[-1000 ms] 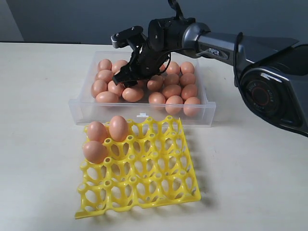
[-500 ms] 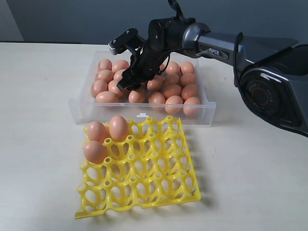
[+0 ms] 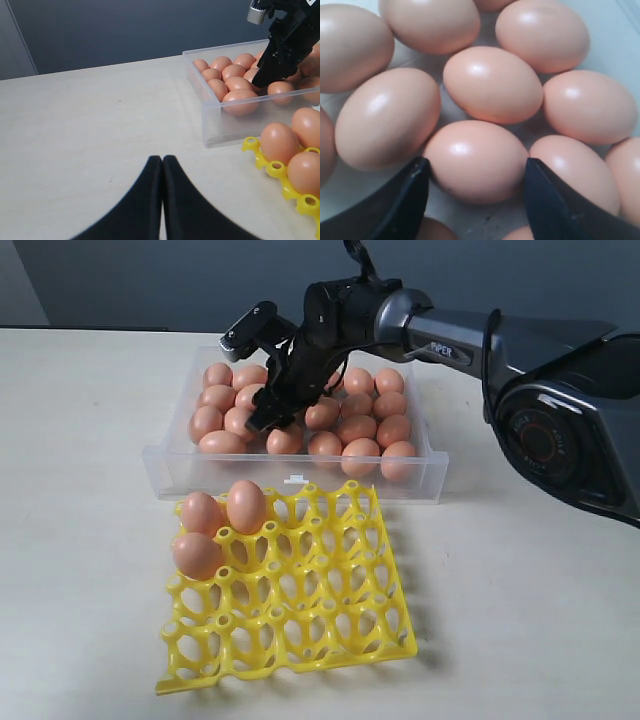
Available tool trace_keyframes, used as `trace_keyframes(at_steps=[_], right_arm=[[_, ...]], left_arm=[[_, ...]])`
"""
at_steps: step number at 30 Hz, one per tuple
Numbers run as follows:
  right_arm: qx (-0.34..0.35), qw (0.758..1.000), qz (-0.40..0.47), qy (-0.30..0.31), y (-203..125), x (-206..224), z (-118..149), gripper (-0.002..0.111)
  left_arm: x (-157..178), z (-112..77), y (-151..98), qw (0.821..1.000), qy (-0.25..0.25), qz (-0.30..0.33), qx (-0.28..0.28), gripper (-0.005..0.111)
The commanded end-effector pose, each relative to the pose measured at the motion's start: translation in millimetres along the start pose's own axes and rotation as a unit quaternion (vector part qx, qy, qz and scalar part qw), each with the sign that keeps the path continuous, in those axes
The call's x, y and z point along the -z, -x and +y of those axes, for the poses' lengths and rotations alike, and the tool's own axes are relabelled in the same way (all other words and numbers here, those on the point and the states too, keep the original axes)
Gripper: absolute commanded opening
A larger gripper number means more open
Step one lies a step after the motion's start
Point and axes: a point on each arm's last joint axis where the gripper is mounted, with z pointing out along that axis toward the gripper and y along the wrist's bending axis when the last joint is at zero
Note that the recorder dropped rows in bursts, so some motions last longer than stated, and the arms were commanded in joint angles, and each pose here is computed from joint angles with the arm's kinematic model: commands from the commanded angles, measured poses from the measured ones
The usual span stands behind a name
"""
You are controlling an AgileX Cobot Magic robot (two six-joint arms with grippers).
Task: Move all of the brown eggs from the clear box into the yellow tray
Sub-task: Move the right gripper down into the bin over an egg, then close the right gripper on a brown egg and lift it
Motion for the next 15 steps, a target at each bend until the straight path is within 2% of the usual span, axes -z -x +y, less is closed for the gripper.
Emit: trace_keyframes(at_steps=[1, 5, 10, 15], right_arm=[[0.050, 0.998, 0.025, 0.018, -8, -12, 9, 0.054], [0.086, 0.996, 0.029, 0.025, -6, -13, 15, 0.054], [0.098, 0.994, 0.034, 0.028, -8, -13, 16, 0.054], [0.125, 0.988, 0.062, 0.063, -13, -11, 21, 0.053]], left_arm=[[0, 0.2, 0, 1.000, 0.002, -0.006, 0.001, 0.000], [0, 0.2, 0, 1.000, 0.002, -0.006, 0.001, 0.000], [0, 0.2, 0, 1.000, 0.002, -0.006, 0.001, 0.000], [0, 0.2, 0, 1.000, 0.002, -0.006, 0.001, 0.000]])
